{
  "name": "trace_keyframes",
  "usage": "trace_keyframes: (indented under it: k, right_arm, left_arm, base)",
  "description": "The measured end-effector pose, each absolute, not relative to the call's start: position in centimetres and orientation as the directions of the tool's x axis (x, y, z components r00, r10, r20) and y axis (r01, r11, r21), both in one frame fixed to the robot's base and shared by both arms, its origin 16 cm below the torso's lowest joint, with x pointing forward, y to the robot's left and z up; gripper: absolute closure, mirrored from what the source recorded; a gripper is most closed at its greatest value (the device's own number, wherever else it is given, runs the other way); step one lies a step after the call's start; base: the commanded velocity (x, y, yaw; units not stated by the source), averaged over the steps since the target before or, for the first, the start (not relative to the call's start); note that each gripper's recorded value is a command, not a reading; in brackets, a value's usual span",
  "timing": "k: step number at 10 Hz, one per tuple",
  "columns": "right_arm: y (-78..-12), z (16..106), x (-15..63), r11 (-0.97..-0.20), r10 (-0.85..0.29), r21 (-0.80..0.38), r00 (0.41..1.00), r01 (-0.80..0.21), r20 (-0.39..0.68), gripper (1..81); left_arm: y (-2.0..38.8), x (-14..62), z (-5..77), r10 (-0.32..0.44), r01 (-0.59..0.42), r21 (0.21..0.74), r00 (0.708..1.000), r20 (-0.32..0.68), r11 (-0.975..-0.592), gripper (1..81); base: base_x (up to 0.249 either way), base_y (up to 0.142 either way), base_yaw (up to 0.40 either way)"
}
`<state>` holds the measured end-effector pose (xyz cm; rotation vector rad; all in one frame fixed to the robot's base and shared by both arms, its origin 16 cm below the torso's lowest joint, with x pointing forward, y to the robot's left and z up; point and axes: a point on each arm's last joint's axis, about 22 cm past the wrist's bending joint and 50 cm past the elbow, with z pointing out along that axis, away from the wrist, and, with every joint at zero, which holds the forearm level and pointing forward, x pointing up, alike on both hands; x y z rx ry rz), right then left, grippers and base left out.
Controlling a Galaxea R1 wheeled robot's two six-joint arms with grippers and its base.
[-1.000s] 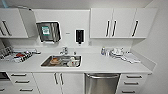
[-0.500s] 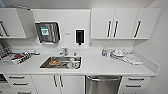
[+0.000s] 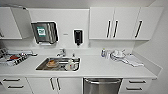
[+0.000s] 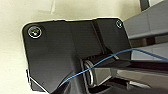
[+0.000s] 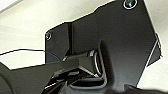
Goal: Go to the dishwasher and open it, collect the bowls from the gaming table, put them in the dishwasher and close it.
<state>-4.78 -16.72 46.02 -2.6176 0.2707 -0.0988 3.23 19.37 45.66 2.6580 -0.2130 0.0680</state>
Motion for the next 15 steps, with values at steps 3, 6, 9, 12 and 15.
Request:
trace_keyframes:
  k: [3,6,9,12,15]
  right_arm:
    - [-16.74,46.02,-4.90,-0.854,-0.210,-0.490,0.978,-0.174,0.018,1.0]
    - [-16.80,46.02,-4.71,-0.854,-0.210,-0.490,0.977,-0.173,0.021,1.0]
    - [-16.76,46.02,-4.70,-0.854,-0.210,-0.491,0.977,-0.173,0.021,1.0]
    - [-16.73,46.02,-4.71,-0.854,-0.210,-0.491,0.978,-0.173,0.021,1.0]
    - [-16.73,46.02,-4.70,-0.854,-0.210,-0.491,0.978,-0.172,0.021,1.0]
  left_arm:
    - [19.36,3.60,45.68,-0.138,-0.164,0.451,0.986,0.089,-0.878,1.0]
    - [19.36,3.60,45.68,-0.139,-0.164,0.451,0.986,0.090,-0.877,1.0]
    - [19.35,3.64,45.68,-0.138,-0.164,0.451,0.986,0.090,-0.878,1.0]
    - [19.36,3.60,45.68,-0.138,-0.164,0.451,0.986,0.089,-0.878,1.0]
    - [19.36,3.58,45.68,-0.138,-0.164,0.451,0.986,0.089,-0.878,1.0]
  base:
    - [0.090,-0.070,0.000]
    - [0.090,-0.070,0.000]
    - [0.090,-0.074,0.000]
    - [0.090,-0.074,0.000]
    - [0.090,-0.073,0.000]
